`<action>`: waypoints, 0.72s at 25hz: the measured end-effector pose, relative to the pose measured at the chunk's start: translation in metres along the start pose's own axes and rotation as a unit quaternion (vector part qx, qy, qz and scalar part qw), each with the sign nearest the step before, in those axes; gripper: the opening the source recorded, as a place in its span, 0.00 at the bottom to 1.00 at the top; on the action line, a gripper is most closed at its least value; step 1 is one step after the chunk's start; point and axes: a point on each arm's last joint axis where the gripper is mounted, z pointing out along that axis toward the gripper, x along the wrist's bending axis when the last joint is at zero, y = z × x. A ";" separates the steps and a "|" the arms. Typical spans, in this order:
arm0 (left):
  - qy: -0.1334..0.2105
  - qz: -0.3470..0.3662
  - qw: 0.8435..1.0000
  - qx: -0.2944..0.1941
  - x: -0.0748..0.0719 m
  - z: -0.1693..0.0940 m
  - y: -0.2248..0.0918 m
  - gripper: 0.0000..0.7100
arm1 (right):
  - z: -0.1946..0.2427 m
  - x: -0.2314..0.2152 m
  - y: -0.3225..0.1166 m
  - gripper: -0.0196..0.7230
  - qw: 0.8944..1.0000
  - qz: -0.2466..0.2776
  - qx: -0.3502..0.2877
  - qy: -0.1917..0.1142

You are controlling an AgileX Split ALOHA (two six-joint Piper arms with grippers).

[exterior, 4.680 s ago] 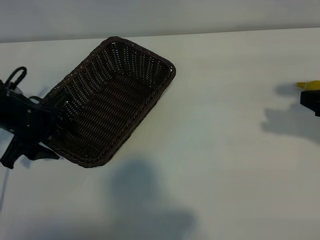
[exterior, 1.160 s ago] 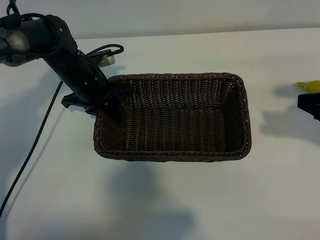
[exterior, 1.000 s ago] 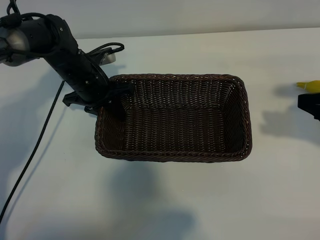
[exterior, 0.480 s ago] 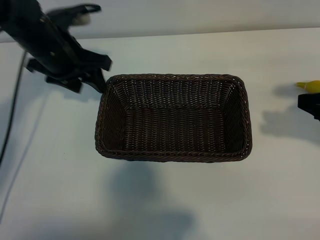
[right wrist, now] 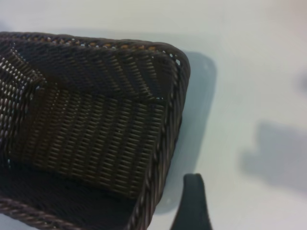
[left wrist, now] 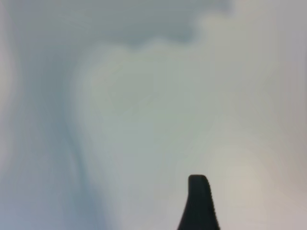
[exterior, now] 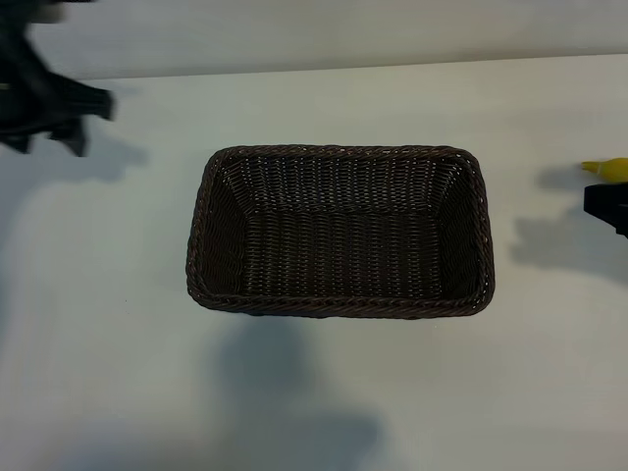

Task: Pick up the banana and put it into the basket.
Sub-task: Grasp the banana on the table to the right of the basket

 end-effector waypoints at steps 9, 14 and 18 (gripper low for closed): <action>0.016 -0.053 0.996 0.066 0.056 0.002 -0.015 0.80 | 0.000 0.000 0.000 0.81 1.000 0.000 0.000 0.000; 0.012 -0.043 0.997 0.062 0.054 -0.020 -0.024 0.79 | 0.000 0.000 0.000 0.81 1.000 0.000 0.000 0.000; 0.010 -0.046 0.998 0.031 0.051 -0.047 -0.044 0.76 | 0.000 0.000 0.000 0.81 1.000 0.000 0.001 0.001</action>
